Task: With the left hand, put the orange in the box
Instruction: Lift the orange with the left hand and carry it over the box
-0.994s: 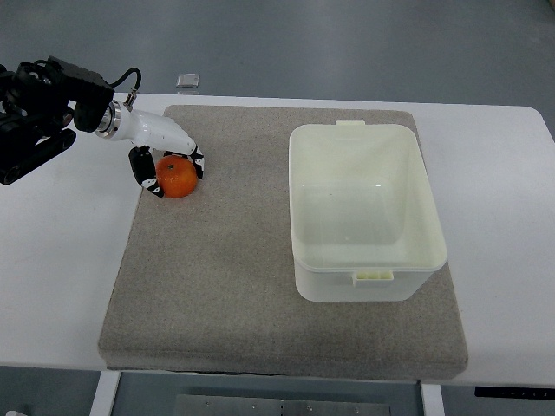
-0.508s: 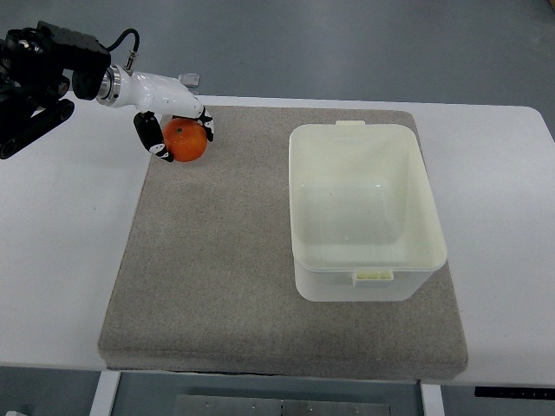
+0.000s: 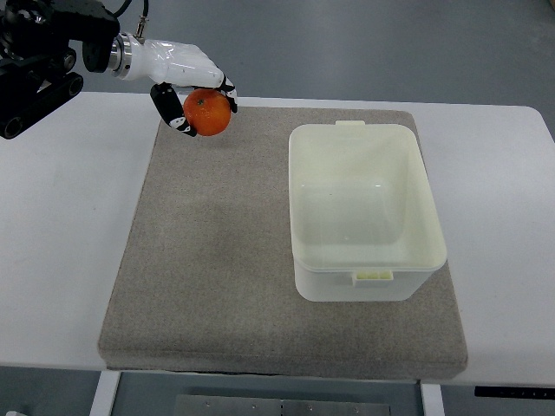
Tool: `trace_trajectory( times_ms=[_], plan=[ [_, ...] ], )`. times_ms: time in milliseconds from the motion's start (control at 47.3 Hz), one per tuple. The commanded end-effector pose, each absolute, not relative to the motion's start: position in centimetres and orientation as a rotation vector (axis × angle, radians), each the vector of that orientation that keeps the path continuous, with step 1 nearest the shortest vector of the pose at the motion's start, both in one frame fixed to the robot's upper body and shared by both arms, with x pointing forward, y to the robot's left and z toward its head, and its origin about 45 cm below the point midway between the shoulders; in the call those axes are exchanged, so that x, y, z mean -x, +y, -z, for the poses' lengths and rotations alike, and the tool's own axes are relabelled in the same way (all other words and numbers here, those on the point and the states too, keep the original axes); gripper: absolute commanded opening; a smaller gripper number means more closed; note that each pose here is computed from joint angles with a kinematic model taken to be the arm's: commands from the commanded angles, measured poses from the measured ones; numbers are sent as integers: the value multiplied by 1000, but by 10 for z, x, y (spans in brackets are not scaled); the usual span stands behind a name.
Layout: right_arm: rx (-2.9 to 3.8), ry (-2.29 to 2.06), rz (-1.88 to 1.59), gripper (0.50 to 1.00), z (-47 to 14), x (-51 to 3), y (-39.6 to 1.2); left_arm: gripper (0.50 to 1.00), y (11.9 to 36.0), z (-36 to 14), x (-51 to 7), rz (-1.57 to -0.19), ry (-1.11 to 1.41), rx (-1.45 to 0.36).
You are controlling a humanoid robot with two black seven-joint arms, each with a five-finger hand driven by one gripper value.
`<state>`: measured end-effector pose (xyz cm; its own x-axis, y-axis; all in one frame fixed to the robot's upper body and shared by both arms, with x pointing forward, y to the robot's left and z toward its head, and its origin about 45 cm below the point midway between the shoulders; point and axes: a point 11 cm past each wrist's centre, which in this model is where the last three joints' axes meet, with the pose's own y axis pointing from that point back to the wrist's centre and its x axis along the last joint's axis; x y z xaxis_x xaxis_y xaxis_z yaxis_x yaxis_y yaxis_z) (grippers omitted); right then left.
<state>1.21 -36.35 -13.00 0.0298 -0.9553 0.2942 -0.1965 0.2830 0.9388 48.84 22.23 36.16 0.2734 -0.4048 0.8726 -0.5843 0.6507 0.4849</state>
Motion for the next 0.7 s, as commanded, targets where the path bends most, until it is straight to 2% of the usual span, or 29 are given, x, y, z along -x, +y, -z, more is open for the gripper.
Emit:
trace_trajectory(
  times_ms=[0,254,402,677],
  plan=[
    [-1148,-1426,849,926,130,-12,-364,500,214,-377,-489,-171,-1365,-887],
    [-1148,-1426,849,926,130,-12,-364,500,172,-409,-474,-126,-1454,-764],
    [-1147,-1427,850,926,130,-12,-364,500,140,-408,-460,-64,-1474,-683],
    [-1147,-1427,850,926,130,-12,-364,500,98,-403,-434,32,-1496,-571]
  ],
)
